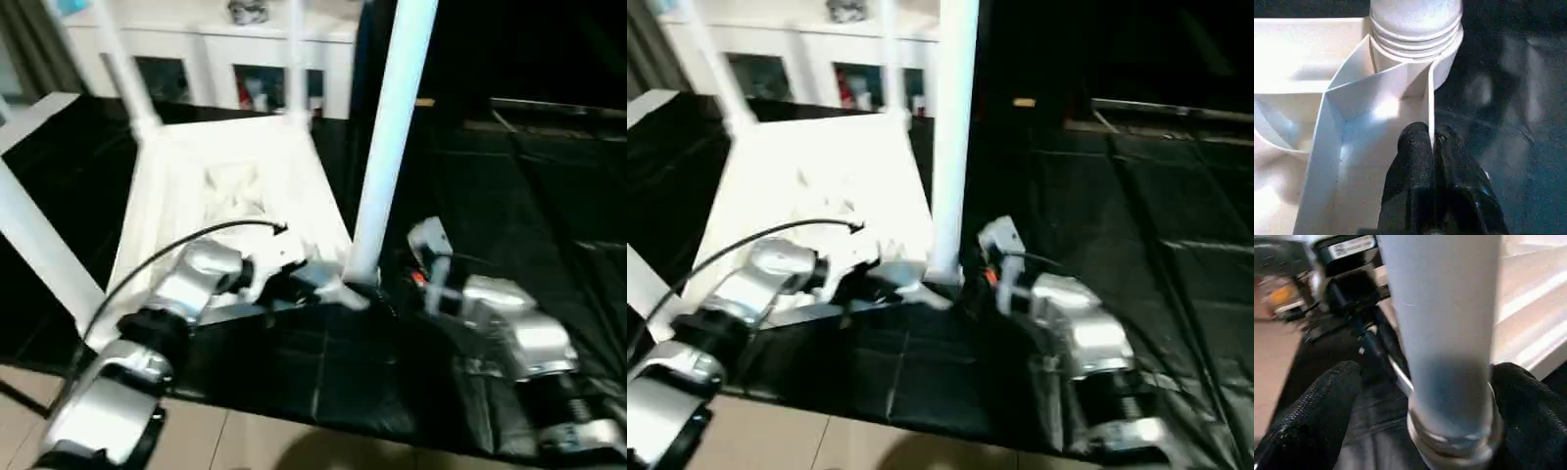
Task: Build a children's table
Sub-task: Rotate leg to tighten
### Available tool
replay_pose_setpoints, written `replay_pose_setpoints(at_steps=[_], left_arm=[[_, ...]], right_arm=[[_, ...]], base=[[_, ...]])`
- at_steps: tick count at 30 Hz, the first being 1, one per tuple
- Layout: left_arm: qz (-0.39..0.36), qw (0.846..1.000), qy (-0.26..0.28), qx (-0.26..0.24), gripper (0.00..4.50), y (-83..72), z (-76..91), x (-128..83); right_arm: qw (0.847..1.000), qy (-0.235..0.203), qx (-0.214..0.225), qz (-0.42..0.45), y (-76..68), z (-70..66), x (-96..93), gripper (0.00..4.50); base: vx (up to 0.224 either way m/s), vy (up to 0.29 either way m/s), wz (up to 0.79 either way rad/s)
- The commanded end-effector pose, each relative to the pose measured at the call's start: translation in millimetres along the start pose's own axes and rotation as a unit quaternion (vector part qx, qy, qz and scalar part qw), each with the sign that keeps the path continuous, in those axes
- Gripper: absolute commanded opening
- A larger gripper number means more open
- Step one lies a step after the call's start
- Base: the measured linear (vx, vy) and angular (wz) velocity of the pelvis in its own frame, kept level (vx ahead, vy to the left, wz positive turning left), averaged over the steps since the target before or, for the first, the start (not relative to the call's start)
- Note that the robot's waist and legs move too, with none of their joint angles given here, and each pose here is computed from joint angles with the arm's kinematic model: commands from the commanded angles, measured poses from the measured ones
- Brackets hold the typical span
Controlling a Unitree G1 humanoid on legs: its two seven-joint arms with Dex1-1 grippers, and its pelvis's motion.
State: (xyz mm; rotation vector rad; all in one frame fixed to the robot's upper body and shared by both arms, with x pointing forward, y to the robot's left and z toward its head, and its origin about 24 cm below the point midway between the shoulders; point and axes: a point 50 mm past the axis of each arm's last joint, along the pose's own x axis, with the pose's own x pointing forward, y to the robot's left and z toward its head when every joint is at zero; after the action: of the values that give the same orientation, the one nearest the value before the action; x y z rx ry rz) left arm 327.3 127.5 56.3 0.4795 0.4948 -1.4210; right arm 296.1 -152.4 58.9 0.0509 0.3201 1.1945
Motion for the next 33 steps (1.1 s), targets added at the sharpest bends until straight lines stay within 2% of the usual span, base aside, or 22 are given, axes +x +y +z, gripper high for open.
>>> replay_pose_setpoints(at_steps=[1,8,15,19,20,24,25,27,33], left_arm=[[-0.05,0.998,-0.001,0.033,0.0,-7.9,6.0,4],[-0.106,0.992,0.023,0.063,0.0,-16.6,2.0,3],[-0.116,0.99,0.027,0.07,0.0,-17.9,2.1,2],[-0.118,0.99,0.026,0.07,0.0,-18.3,2.1,1],[-0.119,0.99,0.026,0.071,0.0,-18.3,2.0,1],[-0.12,0.99,0.026,0.072,0.0,-18.1,1.9,1],[-0.12,0.99,0.026,0.072,0.0,-18.0,1.8,1],[-0.119,0.99,0.026,0.072,0.0,-17.9,1.8,1],[-0.108,0.991,0.026,0.071,0.0,-16.2,1.6,1]], right_arm=[[0.999,0.003,-0.015,0.046,3.1,5.4,1.9,4.46],[0.992,0.035,-0.025,0.121,4.2,6.1,4.0,4.46],[0.989,0.038,-0.024,0.144,2.2,7.5,4.6,3.73],[0.988,0.038,-0.023,0.149,1.2,7.9,5.5,3.48],[0.987,0.038,-0.023,0.152,0.9,7.7,5.9,3.28],[0.986,0.037,-0.02,0.161,-0.3,7.3,7.5,3.08],[0.986,0.037,-0.019,0.163,-0.1,7.2,7.7,2.79],[0.986,0.037,-0.019,0.164,0.0,7.1,7.8,2.79],[0.984,0.036,-0.015,0.171,2.0,4.5,8.6,2.3]], base=[[0.0,0.0,0.0],[0.0,0.0,0.0],[0.0,0.0,0.0],[0.0,0.0,0.0],[0.0,0.0,0.0],[0.0,0.0,0.0],[0.0,0.0,0.0],[0.0,0.0,0.0],[0.0,0.0,0.0]])
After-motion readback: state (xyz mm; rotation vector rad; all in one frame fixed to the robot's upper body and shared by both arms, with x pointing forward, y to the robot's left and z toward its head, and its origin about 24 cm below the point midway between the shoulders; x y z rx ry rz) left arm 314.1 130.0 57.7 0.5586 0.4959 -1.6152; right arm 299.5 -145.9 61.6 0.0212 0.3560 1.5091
